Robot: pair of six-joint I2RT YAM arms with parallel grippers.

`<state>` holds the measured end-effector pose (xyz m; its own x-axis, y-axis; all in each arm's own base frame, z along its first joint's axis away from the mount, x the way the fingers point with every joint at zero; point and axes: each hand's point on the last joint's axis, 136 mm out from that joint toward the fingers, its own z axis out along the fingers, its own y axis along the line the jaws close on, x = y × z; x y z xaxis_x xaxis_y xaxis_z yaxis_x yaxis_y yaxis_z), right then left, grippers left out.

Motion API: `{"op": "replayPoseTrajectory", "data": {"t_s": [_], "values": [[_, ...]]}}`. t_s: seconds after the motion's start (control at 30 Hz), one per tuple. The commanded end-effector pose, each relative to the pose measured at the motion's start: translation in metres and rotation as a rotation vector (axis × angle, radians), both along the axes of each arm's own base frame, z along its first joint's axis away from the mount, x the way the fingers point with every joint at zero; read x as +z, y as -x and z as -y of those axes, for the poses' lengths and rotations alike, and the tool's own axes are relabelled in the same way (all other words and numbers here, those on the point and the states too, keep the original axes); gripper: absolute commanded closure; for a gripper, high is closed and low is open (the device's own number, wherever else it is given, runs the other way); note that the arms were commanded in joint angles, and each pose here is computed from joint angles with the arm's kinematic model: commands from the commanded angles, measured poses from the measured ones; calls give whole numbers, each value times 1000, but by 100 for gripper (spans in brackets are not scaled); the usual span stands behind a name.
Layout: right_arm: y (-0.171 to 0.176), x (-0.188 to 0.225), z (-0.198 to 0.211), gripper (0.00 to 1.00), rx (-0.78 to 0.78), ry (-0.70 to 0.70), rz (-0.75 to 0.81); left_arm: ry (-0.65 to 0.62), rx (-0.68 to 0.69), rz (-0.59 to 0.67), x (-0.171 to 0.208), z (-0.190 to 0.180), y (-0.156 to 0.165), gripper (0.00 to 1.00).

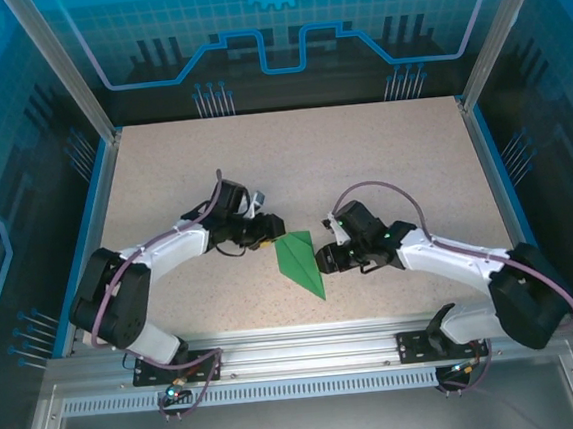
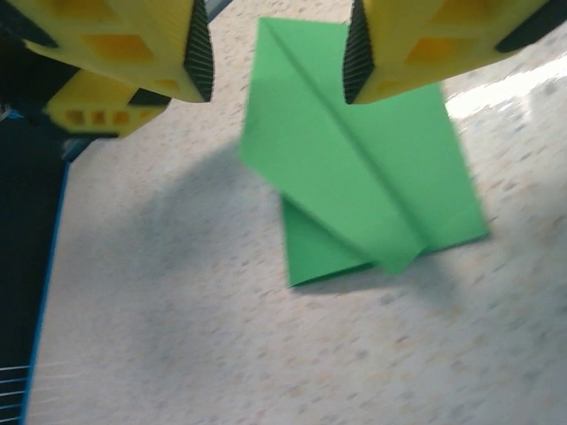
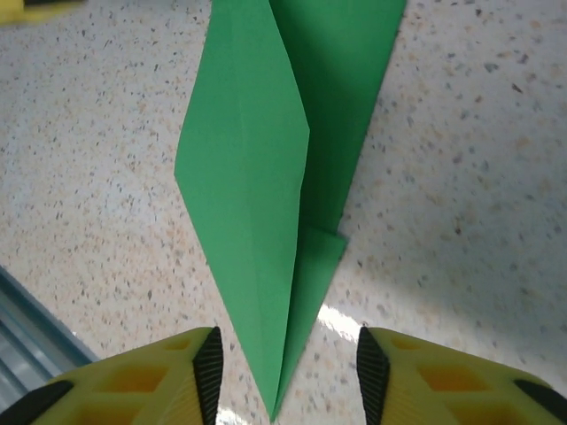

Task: Fold a paper plane with a square sheet of paper (fold left side to right side)
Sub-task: Fourth fold the wing at the center of the table, then turn over the paper at the center of the table.

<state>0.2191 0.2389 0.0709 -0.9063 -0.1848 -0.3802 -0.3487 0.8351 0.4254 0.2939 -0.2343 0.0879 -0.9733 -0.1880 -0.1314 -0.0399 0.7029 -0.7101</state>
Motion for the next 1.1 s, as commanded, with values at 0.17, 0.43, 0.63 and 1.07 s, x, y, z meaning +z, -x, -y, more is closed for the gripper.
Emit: {"op": "replayPoseTrajectory", "data": {"t_s": [0.17, 0.43, 0.63, 1.07], "values": [[-31, -4, -31, 51, 73, -102, 38, -53, 67, -97, -30, -24, 36, 43], [-40, -15, -32, 64, 67, -165, 9, -43, 63, -108, -34, -23, 38, 41], [-40, -15, -26, 81, 56, -203, -2, -4, 61, -85, -28, -17, 32, 41], [-40, -21, -21, 74, 43, -203, -23, 31, 51, -67, -21, -7, 22, 39]]}}
